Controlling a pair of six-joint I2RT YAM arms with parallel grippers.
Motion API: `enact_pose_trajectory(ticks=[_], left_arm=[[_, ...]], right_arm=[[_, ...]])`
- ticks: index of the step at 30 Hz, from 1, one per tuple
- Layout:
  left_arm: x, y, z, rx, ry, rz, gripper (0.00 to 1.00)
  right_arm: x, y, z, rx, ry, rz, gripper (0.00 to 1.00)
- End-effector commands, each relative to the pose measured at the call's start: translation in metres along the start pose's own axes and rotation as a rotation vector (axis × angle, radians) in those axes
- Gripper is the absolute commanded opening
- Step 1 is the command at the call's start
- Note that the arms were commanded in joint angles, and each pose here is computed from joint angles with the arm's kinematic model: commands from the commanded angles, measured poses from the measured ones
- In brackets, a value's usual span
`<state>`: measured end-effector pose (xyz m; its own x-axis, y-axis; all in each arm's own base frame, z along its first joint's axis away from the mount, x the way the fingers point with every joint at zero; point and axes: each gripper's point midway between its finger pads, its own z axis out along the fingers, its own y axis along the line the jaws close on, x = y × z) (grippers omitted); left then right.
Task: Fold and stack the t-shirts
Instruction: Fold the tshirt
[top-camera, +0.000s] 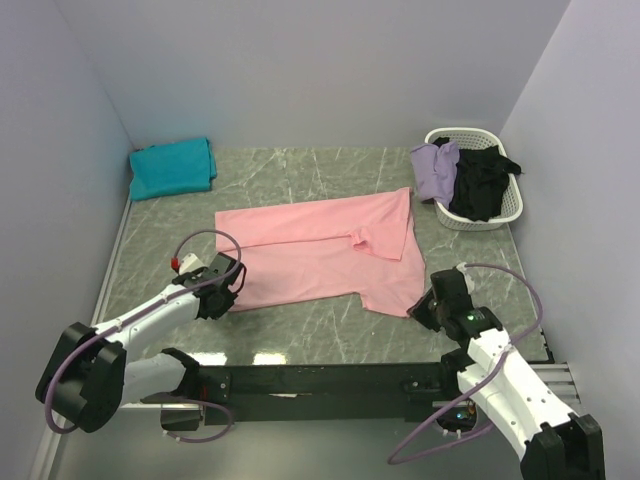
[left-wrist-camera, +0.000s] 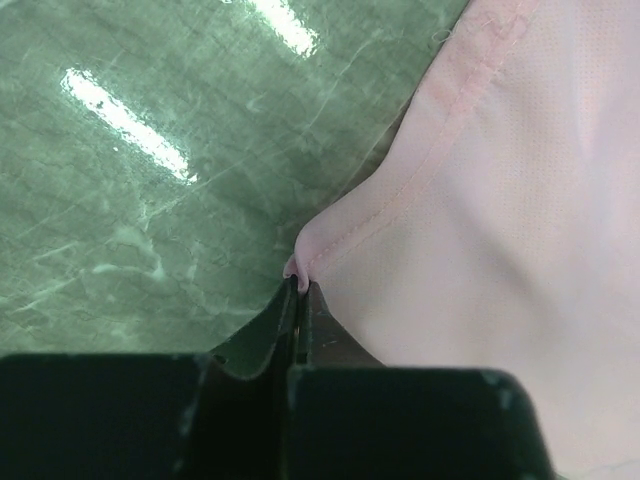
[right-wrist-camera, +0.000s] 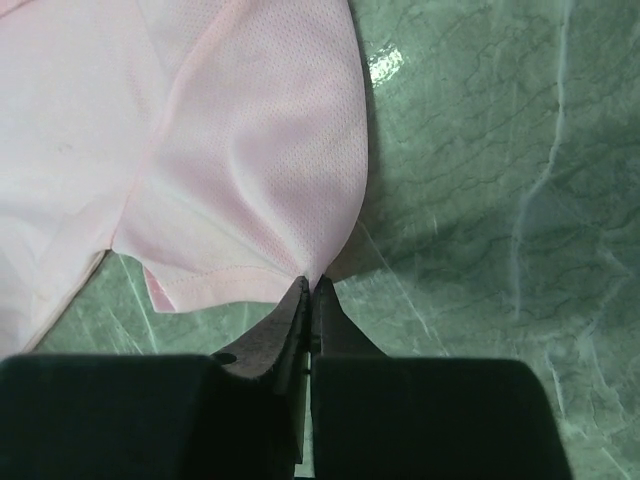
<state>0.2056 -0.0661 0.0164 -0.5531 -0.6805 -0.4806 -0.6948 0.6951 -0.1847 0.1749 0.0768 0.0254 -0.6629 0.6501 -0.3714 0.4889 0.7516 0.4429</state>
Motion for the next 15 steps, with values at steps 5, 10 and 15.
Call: enact_pose_trajectory(ticks=[5,10,15], left_arm=[[0.002,0.005,-0.012,0.017,0.022,0.024,0.01],[-0.004,0.005,-0.025,0.047,0.015,0.014,0.01],[-0.006,0.005,-0.029,0.053,0.016,0.011,0.01]], right_arm=[[-0.020,0.008,-0.025,-0.018,-0.089,0.004,0.00],[-0.024,0.008,-0.033,-0.012,-0.108,0.012,0.00],[-0.028,0.010,-0.040,-0.023,-0.124,0.015,0.00]])
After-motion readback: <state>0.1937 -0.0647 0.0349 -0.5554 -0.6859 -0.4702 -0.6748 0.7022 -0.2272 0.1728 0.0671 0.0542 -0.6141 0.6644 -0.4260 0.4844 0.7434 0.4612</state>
